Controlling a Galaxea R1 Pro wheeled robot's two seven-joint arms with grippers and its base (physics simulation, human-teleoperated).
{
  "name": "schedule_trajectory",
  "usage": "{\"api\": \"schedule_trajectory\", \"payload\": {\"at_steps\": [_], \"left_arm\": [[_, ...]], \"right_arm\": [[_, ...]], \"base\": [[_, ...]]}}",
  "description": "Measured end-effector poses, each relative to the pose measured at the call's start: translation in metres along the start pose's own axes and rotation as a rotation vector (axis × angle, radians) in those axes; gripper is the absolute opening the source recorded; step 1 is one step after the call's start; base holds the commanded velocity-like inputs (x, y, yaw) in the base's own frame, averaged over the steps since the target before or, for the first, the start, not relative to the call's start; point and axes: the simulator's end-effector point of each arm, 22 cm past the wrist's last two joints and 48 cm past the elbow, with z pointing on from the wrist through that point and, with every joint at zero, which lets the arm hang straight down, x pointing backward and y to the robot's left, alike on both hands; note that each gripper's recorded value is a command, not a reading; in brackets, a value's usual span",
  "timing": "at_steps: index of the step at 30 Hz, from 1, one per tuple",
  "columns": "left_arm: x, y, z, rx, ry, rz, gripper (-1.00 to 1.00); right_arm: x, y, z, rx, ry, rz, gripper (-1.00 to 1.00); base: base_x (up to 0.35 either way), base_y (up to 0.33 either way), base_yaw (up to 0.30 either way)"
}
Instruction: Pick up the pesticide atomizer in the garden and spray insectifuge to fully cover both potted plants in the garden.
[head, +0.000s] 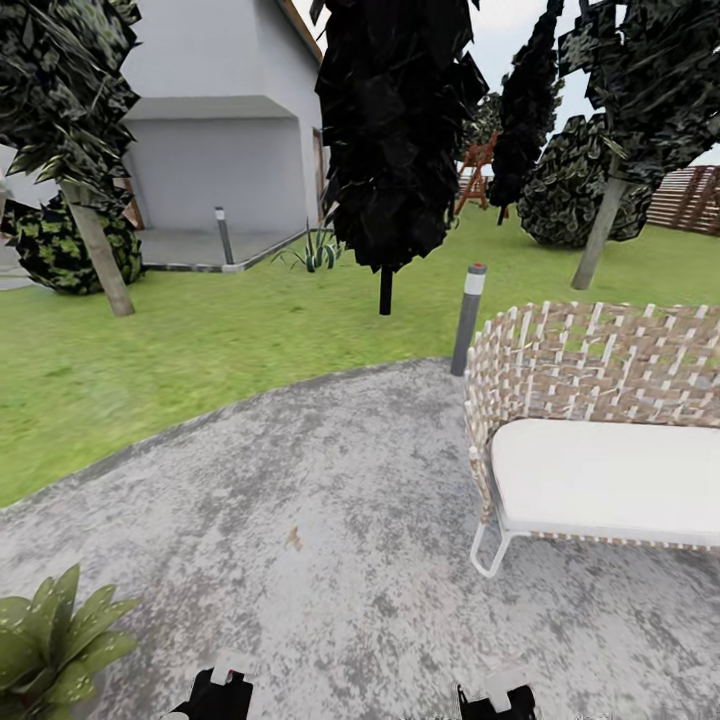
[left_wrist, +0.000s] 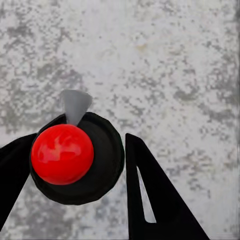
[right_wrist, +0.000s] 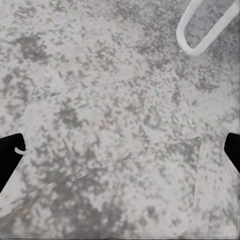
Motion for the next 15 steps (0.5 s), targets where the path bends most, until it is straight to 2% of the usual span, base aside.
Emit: {"api": "schedule_trajectory", "payload": {"at_steps": [15], "left_arm": [[0.0001,-0.0006,0.0,0.001,0.0,0.001,-1.0]], "right_arm": [[0.0002,-0.0001,0.0,0.0,0.001,0.0,1.0]], "base": [[0.0,0.0,-0.29]]}}
